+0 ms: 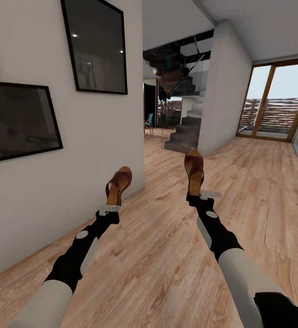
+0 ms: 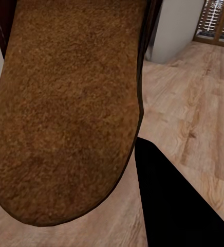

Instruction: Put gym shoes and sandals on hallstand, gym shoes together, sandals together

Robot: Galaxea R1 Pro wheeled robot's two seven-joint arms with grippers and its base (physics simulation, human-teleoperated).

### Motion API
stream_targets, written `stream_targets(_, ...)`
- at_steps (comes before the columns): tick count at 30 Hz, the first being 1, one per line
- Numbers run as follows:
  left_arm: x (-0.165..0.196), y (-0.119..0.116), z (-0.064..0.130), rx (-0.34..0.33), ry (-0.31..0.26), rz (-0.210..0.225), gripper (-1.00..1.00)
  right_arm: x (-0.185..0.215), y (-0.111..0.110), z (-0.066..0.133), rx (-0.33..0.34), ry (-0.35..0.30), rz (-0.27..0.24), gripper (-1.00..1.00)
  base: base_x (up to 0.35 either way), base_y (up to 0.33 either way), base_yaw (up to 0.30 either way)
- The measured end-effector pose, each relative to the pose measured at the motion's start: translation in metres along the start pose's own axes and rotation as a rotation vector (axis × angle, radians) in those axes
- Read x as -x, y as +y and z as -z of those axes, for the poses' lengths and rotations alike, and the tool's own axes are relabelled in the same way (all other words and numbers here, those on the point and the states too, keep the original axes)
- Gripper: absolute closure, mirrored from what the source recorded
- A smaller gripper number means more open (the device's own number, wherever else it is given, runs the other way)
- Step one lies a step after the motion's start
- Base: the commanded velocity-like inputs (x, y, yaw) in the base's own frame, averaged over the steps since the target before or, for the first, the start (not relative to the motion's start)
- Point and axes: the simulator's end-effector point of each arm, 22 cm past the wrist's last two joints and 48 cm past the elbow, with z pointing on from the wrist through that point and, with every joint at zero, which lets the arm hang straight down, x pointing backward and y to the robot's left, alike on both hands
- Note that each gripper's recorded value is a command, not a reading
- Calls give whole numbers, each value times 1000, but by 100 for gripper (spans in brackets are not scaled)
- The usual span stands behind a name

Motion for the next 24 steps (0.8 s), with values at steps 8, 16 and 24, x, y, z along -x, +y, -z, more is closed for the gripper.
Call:
stream_targets(8, 2, 0, 1, 0, -3, -1, 100, 2, 0, 1, 0, -3, -1, 100, 341, 0, -164)
stream_targets(16, 6, -1, 2, -1, -8, -2, 100, 6, 0, 2, 0, -8, -1, 100, 342, 0, -239)
stream_targets(24, 9, -2, 3, -1, -14, -4, 100, 10, 0, 3, 1, -13, -2, 100, 342, 0, -241)
